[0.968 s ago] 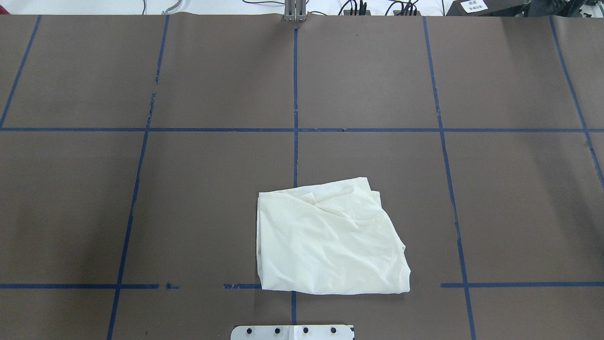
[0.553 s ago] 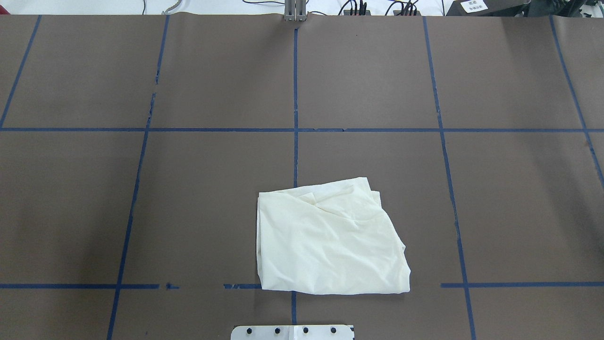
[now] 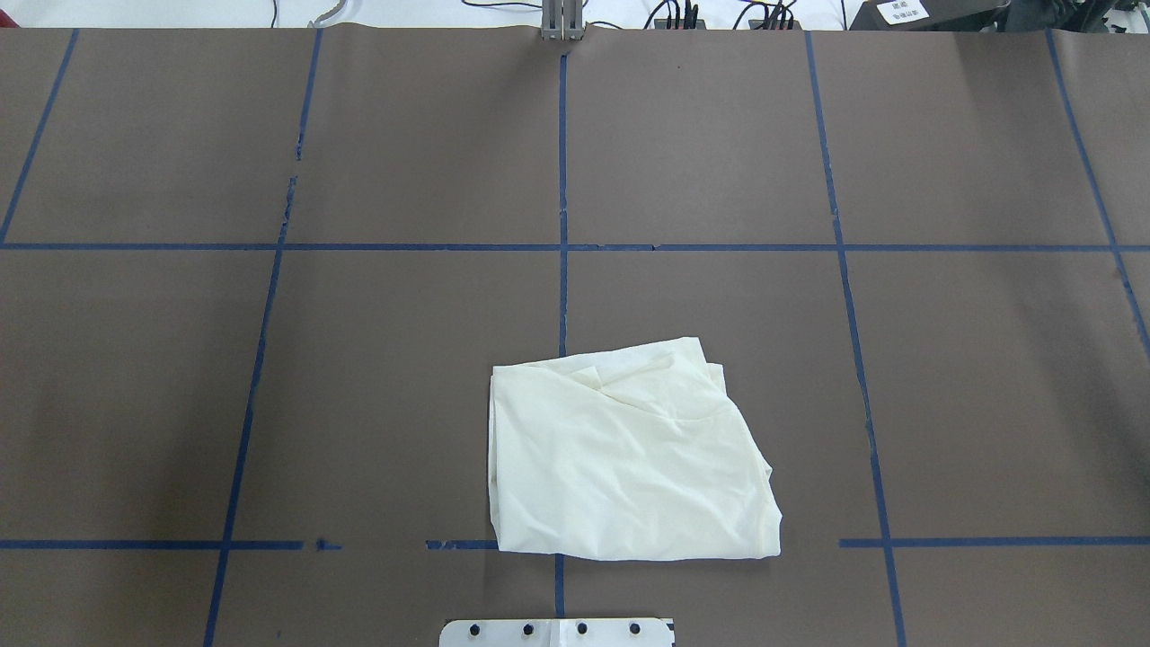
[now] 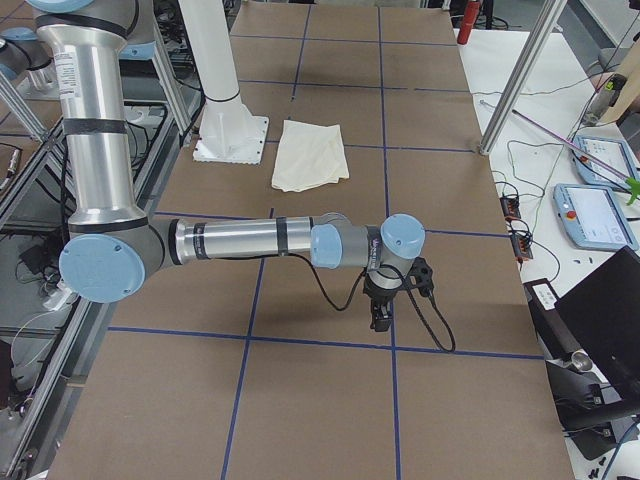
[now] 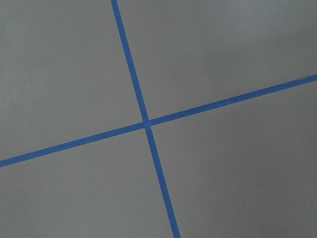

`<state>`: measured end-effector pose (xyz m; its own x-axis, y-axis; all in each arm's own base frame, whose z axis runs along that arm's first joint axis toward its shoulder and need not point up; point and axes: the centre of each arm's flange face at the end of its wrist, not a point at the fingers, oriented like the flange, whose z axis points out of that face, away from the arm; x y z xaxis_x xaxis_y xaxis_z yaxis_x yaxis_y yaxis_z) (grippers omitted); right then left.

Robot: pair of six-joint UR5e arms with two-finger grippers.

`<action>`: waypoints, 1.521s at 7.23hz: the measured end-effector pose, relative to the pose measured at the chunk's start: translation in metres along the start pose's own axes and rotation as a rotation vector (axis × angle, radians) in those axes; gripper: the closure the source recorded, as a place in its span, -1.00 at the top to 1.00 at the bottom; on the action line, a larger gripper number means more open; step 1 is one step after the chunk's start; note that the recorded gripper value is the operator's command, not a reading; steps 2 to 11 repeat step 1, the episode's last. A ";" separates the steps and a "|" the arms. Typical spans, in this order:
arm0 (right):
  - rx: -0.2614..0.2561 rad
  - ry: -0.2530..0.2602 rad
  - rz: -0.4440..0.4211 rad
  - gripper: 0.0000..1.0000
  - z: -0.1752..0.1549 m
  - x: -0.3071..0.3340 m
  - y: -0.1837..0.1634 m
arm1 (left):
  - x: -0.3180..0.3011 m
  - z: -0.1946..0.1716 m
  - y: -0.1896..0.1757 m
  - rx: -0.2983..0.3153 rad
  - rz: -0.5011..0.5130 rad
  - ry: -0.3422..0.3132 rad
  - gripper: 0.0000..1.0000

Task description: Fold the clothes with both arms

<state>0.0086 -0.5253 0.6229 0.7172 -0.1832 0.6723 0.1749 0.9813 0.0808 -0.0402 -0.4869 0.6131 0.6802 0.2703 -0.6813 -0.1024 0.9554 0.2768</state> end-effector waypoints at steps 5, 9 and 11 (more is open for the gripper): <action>0.001 0.001 -0.001 1.00 0.000 0.000 0.000 | 0.000 0.000 0.000 -0.001 -0.001 -0.001 0.99; 0.001 0.001 -0.001 1.00 0.000 0.000 0.000 | 0.000 0.000 0.000 -0.001 -0.001 -0.001 0.99; 0.001 0.001 -0.001 1.00 0.000 0.000 0.000 | 0.000 0.000 0.000 -0.001 -0.001 -0.001 0.99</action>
